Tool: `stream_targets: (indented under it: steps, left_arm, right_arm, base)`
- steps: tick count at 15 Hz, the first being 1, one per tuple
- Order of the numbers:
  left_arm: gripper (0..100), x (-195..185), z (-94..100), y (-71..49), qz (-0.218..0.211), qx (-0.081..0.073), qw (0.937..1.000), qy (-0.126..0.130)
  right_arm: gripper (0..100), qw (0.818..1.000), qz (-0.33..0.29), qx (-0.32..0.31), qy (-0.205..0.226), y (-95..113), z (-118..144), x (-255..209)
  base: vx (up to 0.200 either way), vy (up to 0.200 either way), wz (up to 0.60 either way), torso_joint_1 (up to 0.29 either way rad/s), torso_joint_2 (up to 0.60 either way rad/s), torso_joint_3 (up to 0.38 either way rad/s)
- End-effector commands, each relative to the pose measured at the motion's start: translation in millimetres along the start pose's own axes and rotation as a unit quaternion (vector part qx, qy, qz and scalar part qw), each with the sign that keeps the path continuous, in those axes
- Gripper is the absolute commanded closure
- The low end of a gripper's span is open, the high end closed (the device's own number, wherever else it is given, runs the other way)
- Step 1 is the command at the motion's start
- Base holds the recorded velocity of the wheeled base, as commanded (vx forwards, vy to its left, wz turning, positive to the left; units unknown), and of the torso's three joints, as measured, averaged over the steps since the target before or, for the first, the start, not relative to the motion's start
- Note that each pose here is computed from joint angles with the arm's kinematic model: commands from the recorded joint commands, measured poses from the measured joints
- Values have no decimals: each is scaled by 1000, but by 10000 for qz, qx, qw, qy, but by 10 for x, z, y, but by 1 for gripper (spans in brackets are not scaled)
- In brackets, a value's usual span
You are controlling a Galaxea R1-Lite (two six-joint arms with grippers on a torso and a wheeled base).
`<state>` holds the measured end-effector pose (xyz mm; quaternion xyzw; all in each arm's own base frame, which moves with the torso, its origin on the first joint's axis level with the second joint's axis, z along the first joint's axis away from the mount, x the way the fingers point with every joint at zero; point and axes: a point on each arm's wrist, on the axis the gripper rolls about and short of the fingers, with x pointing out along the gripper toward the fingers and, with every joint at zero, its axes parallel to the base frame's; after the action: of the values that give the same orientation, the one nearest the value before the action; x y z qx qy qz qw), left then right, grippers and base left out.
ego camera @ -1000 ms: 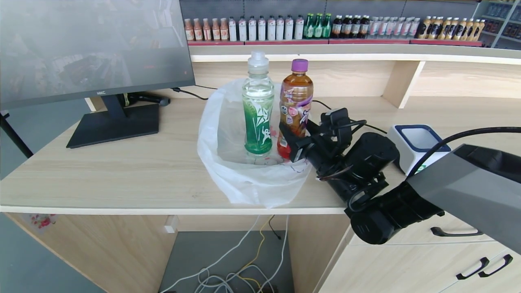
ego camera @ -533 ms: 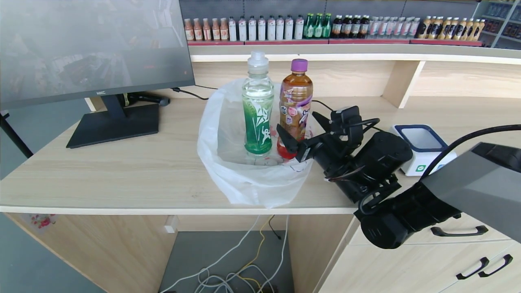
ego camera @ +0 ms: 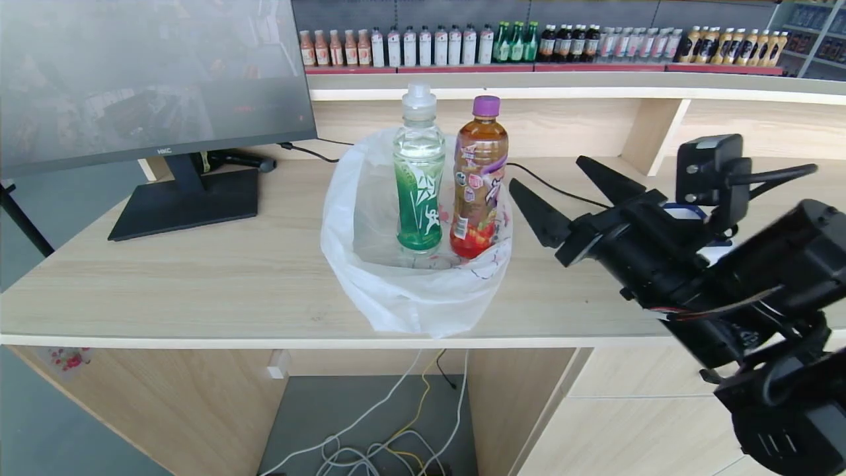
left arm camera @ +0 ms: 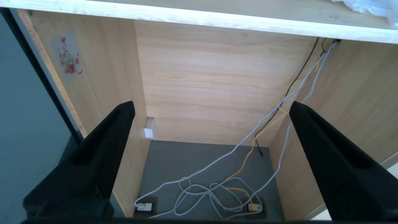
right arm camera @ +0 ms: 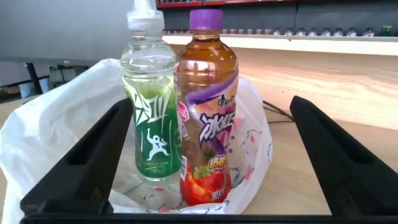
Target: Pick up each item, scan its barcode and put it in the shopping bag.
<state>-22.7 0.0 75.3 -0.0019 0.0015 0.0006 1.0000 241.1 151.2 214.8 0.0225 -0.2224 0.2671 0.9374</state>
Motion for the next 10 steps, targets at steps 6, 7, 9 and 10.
stream_targets:
  steps: [6, 7, 9, 10]
  left_arm:
    - [0, 0, 0, 0, 1, -4, 10000, 0]
    - [0, 0, 0, 0, 1, -4, 10000, 0]
    - [0, 0, 0, 0, 1, -4, 10000, 0]
    - [0, 0, 0, 0, 1, -4, 10000, 0]
  right_arm:
    - [0, 9992, -5, -31, -407, -23, 734, -1958]
    - [0, 9998, 4, -14, -216, -22, 728, -2044]
    - [0, 9980, 103, -115, 606, -11, 619, -2476]
    - [0, 9950, 158, -264, 946, -2, 534, -2697]
  base:
    - [0, 0, 0, 0, 0, 0]
    - [0, 0, 0, 0, 0, 0]
    - [0, 0, 0, 0, 0, 0]
    - [0, 0, 0, 0, 0, 0]
